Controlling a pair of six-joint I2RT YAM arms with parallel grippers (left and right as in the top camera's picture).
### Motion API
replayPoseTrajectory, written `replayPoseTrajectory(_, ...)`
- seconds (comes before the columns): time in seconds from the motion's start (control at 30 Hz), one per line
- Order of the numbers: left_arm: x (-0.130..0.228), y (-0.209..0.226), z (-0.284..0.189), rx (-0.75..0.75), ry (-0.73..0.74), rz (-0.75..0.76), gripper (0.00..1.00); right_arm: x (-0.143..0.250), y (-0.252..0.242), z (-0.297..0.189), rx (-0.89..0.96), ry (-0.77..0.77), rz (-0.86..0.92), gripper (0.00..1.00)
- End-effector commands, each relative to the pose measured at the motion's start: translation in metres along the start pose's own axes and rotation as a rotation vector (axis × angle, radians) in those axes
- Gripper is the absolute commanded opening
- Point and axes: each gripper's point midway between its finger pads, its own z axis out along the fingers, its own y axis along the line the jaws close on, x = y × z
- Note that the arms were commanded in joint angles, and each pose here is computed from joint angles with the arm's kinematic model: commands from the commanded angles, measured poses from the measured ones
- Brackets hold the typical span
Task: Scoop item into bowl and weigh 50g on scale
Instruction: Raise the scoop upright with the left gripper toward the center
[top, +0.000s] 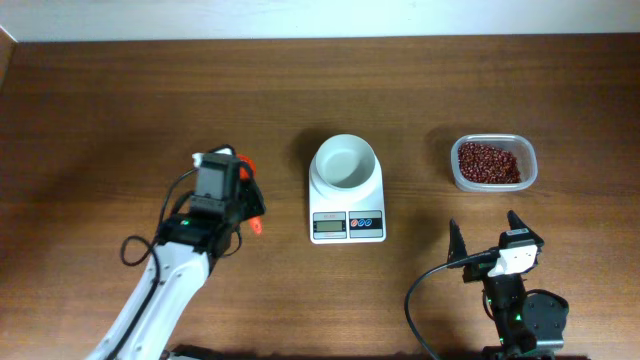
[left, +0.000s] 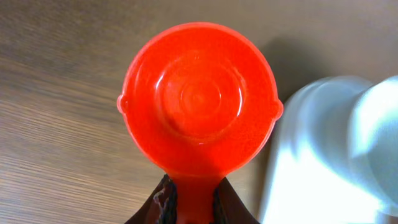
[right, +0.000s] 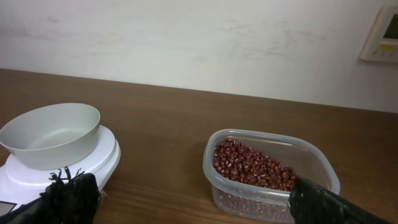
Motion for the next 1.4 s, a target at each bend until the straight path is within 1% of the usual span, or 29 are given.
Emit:
replayPoseTrajectory(0.0, -0.015, -0.033, -0.032, 0.213, 0.008, -0.22, 0.0, 0.002, -0.003, 0.0, 0.014, 0.003, 0.006, 0.98)
replayPoseTrajectory(0.1, -0.013, -0.051, -0.052, 0.327, 0.027, -0.208, 0.0, 0.002, -0.003, 0.0, 0.014, 0.003, 0.006, 0.99)
replayPoseTrajectory(0.17, -0.014, -0.056, -0.06, 0.358, 0.022, -0.204, 0.0, 0.002, -0.003, 0.0, 0.014, 0.003, 0.006, 0.99)
replayPoseTrajectory(0.2, -0.015, -0.056, -0.062, 0.363, 0.021, -0.232, 0.0, 0.002, -0.003, 0.0, 0.014, 0.003, 0.006, 0.99)
replayPoseTrajectory(0.4, -0.014, -0.054, -0.061, 0.347, 0.103, -0.661, 0.0, 0.002, -0.003, 0.0, 0.014, 0.003, 0.006, 0.99)
replayPoseTrajectory(0.43, -0.015, -0.055, -0.061, 0.352, 0.106, -0.692, 0.0, 0.002, -0.003, 0.0, 0.014, 0.003, 0.006, 0.99)
replayPoseTrajectory(0.53, -0.027, -0.058, -0.063, 0.41, 0.104, -0.713, 0.0, 0.003, -0.008, 0.0, 0.042, 0.008, -0.013, 0.99)
replayPoseTrajectory(0.6, -0.033, -0.059, -0.064, 0.462, 0.132, -0.728, 0.0, 0.003, -0.007, 0.0, 0.04, 0.008, -0.013, 0.99)
replayPoseTrajectory(0.67, -0.035, -0.056, -0.062, 0.526, 0.218, -0.764, 0.0, 0.003, -0.007, 0.0, 0.041, 0.008, -0.013, 0.99)
replayPoseTrajectory(0.77, -0.033, -0.047, -0.054, 0.562, 0.308, -0.794, 0.0, 0.002, -0.008, 0.0, 0.045, 0.001, -0.023, 0.99)
replayPoseTrajectory(0.8, -0.03, -0.046, -0.049, 0.577, 0.362, -0.817, 0.0, -0.008, -0.011, -0.001, 0.063, -0.037, -0.033, 0.99)
replayPoseTrajectory(0.97, -0.021, -0.05, -0.044, 0.6, 0.448, -0.833, 0.0, -0.05, -0.011, -0.006, 0.065, -0.21, -0.043, 0.99)
replayPoseTrajectory(1.0, -0.02, -0.051, -0.045, 0.609, 0.457, -0.831, 0.0, -0.059, -0.006, -0.008, 0.034, -0.249, -0.036, 0.99)
replayPoseTrajectory(1.03, -0.02, -0.052, -0.047, 0.618, 0.466, -0.829, 0.02, -0.068, 0.004, -0.01, -0.024, -0.286, -0.038, 0.99)
replayPoseTrajectory(1.07, -0.019, -0.053, -0.048, 0.623, 0.471, -0.827, 0.04, -0.078, 0.019, -0.015, -0.111, -0.331, -0.06, 0.99)
replayPoseTrajectory(1.1, -0.019, -0.053, -0.047, 0.623, 0.471, -0.827, 0.03, -0.082, 0.024, -0.017, -0.138, -0.35, -0.068, 0.99)
replayPoseTrajectory(1.13, -0.019, -0.053, -0.048, 0.624, 0.472, -0.827, 0.0, -0.083, 0.024, -0.017, -0.137, -0.352, -0.068, 0.99)
replayPoseTrajectory(1.2, -0.019, -0.053, -0.047, 0.623, 0.471, -0.827, 0.0, -0.086, 0.024, -0.018, -0.138, -0.343, -0.062, 0.99)
replayPoseTrajectory(1.37, -0.023, -0.048, -0.042, 0.593, 0.429, -0.831, 0.0, -0.131, 0.022, -0.019, -0.153, -0.272, 0.032, 0.99)
